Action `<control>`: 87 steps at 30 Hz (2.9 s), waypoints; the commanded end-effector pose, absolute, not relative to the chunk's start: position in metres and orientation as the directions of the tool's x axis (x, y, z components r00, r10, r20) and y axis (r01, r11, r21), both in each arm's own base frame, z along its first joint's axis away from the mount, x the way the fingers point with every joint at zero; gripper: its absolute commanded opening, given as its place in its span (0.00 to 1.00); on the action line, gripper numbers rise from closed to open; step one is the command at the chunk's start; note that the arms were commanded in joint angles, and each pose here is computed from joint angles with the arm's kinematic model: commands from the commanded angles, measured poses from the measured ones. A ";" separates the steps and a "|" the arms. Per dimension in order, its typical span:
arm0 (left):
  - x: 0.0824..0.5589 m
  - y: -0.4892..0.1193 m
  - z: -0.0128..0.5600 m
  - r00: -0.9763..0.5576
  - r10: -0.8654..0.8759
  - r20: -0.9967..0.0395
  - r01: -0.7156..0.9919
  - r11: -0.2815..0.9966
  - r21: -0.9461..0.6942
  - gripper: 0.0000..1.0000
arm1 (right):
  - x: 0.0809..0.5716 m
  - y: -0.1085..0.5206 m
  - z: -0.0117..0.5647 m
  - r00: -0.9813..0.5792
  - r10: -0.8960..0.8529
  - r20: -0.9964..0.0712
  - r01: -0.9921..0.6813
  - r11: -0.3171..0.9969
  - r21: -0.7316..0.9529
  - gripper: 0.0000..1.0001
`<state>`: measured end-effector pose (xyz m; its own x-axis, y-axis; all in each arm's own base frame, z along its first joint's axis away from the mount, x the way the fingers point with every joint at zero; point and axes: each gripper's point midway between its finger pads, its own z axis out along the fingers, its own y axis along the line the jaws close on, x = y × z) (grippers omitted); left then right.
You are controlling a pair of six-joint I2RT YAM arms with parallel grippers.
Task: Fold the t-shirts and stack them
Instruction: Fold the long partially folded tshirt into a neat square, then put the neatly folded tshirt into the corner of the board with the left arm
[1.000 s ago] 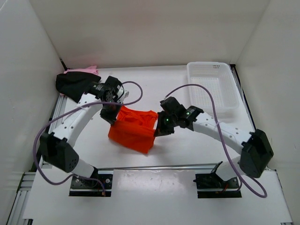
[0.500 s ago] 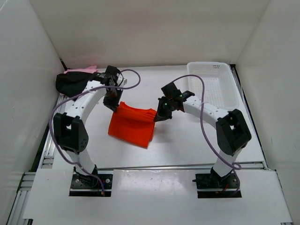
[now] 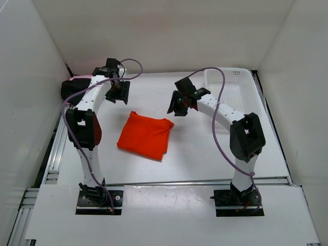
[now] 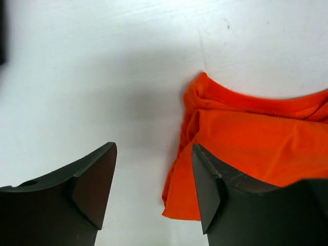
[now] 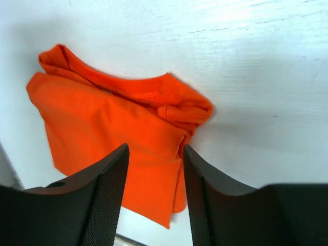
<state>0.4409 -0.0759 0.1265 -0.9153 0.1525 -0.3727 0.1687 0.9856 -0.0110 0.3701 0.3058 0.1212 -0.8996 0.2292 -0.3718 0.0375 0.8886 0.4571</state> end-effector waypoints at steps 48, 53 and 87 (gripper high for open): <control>0.305 -0.137 0.011 -0.985 0.171 0.005 0.148 0.869 -0.473 0.67 | 0.296 0.331 0.031 -0.985 0.121 -0.126 0.069 0.931 0.358 0.52; 0.312 -0.146 0.009 -0.985 0.171 0.010 0.141 0.846 -0.514 0.10 | 0.294 0.330 0.029 -0.983 0.139 -0.123 0.085 0.927 0.365 0.50; 0.580 0.101 0.239 -0.559 0.008 -0.829 -0.503 0.792 0.347 0.10 | 0.285 0.247 0.072 -0.953 0.096 -0.287 0.063 0.990 0.123 0.54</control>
